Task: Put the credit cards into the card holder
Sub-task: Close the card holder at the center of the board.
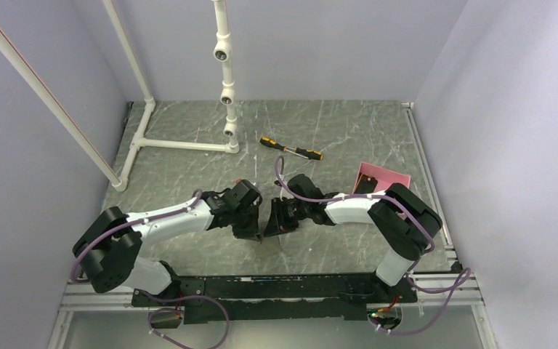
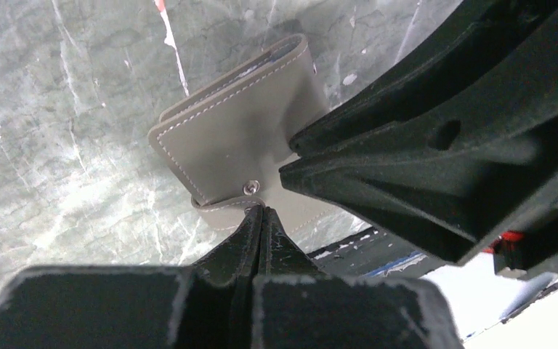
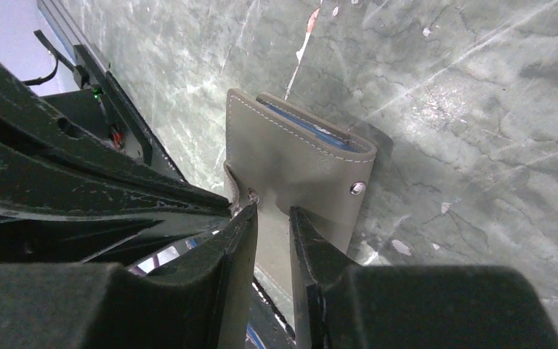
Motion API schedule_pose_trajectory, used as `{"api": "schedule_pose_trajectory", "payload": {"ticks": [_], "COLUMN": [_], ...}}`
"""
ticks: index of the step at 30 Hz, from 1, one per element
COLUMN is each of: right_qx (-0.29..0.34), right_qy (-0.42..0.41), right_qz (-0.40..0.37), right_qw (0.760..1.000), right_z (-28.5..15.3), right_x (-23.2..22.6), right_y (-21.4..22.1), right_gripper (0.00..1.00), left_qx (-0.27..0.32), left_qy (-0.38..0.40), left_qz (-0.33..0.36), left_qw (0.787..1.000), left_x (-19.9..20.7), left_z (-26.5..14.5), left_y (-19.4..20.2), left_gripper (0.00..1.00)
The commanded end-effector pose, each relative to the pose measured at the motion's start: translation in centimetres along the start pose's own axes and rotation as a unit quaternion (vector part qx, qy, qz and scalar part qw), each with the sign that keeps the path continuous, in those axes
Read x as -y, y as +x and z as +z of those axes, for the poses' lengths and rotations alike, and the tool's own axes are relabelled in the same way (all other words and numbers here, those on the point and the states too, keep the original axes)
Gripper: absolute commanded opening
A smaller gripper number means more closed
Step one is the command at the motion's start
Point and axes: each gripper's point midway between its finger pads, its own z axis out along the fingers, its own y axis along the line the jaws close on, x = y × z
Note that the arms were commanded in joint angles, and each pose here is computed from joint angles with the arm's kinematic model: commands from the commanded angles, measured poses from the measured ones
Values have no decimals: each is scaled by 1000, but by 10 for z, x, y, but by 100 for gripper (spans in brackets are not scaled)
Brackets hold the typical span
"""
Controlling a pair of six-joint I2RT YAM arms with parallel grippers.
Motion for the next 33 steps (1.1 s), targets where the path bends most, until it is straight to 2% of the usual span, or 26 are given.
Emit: {"api": "schedule_pose_trajectory", "payload": {"ticks": [1, 14, 33], "right_qx": [-6, -13, -16], "right_qy": [14, 26, 33], "right_qz": [4, 0, -4], "right_qw": [1000, 1000, 999], "right_z": [8, 9, 10], "right_x": [13, 18, 20], "right_y": [10, 12, 12], "right_gripper": [26, 26, 25], "left_qx": [33, 74, 48], "left_qy": [28, -5, 17], "left_qz": [21, 1, 11], "left_qw": [999, 997, 999], "left_x": [24, 11, 17], "left_z": [1, -5, 0], "left_y": [-23, -35, -27], "left_gripper": [0, 0, 0]}}
